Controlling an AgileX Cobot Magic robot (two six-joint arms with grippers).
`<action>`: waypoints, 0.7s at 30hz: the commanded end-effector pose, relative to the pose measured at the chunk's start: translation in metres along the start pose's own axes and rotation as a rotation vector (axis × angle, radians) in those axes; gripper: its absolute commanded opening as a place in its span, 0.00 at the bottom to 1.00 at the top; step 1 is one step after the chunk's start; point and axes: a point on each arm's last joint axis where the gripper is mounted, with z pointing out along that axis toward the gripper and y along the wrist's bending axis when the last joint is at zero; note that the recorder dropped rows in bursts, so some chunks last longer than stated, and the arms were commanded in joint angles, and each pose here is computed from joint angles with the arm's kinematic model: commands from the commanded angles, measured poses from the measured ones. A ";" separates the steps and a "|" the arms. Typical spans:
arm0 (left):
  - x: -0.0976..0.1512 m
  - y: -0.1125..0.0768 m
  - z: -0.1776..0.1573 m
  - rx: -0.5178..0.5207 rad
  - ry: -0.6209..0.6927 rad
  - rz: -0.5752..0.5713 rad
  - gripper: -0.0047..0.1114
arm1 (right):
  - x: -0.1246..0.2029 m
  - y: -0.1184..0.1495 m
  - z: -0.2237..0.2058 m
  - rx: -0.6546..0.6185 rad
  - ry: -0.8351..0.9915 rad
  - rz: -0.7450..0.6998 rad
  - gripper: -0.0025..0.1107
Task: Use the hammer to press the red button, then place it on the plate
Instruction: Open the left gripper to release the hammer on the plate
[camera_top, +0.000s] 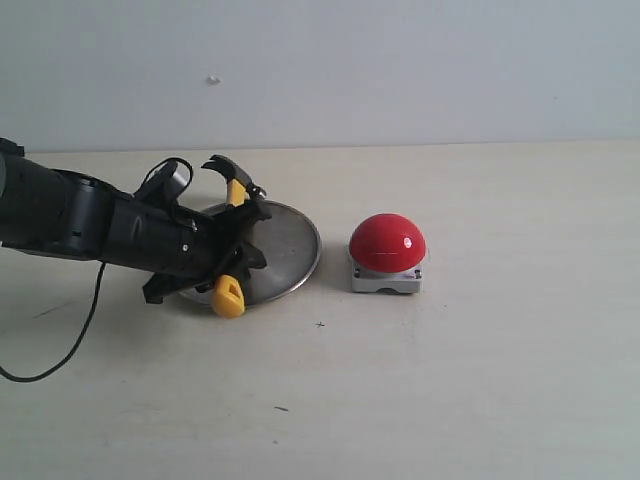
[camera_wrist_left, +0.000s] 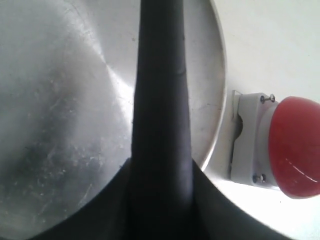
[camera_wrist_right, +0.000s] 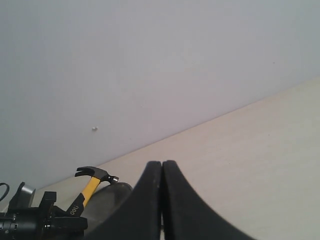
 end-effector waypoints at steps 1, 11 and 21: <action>-0.002 -0.010 -0.002 0.039 0.000 0.022 0.34 | 0.000 0.000 0.000 -0.006 -0.007 -0.002 0.02; 0.004 -0.006 -0.002 0.044 0.025 0.012 0.36 | 0.000 0.000 0.000 -0.006 -0.007 -0.002 0.02; 0.008 -0.004 -0.002 0.050 0.047 0.002 0.38 | 0.000 0.000 0.000 -0.006 -0.007 -0.002 0.02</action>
